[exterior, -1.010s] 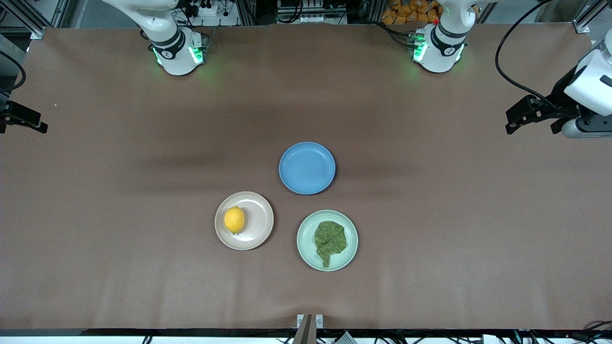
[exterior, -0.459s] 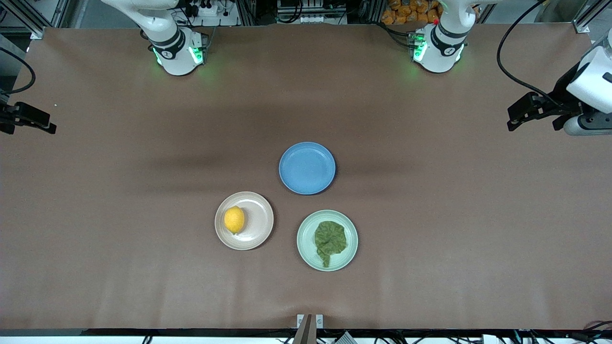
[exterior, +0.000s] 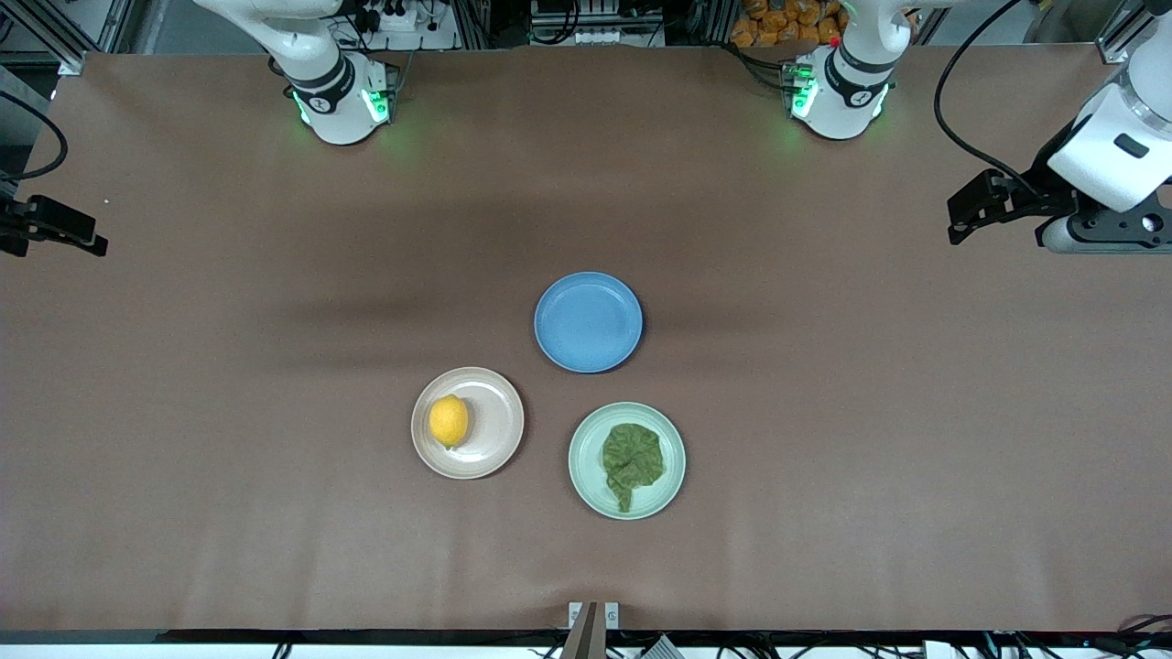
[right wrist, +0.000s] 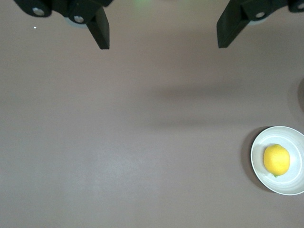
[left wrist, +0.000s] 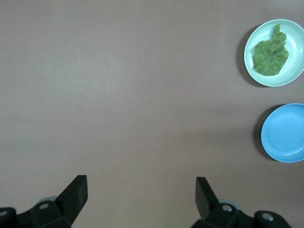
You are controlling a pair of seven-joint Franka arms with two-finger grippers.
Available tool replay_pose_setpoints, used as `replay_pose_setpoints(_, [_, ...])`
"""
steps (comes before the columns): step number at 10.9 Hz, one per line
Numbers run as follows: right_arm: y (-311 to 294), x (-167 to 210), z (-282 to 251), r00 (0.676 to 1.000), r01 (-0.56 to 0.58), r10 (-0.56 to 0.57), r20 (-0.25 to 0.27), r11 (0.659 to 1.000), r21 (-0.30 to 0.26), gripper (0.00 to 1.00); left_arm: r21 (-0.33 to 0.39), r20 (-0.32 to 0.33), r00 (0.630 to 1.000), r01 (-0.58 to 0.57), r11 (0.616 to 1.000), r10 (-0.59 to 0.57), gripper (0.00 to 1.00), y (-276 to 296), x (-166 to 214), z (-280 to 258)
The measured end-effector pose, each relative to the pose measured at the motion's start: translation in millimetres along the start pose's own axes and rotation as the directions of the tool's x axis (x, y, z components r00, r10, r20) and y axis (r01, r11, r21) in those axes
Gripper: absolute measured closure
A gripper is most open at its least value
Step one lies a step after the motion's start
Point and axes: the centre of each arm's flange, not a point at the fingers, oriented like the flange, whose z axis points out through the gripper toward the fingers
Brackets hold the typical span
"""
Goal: Place lemon and lettuce in plates
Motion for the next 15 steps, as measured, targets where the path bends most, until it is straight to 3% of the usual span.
replay_pose_setpoints(4, [0.2,0.0,0.2,1.000,-0.001,0.001,0.000,1.000,0.000,0.00,0.015,0.040,0.999,0.020,1.000,-0.021,0.00,-12.7,-5.2,-4.2])
replay_pose_setpoints(15, [0.5,0.1,0.8,1.000,-0.001,0.001,0.003,1.000,0.000,0.00,0.045,0.016,0.999,0.048,0.998,-0.049,0.00,-29.8,-6.0,-21.1])
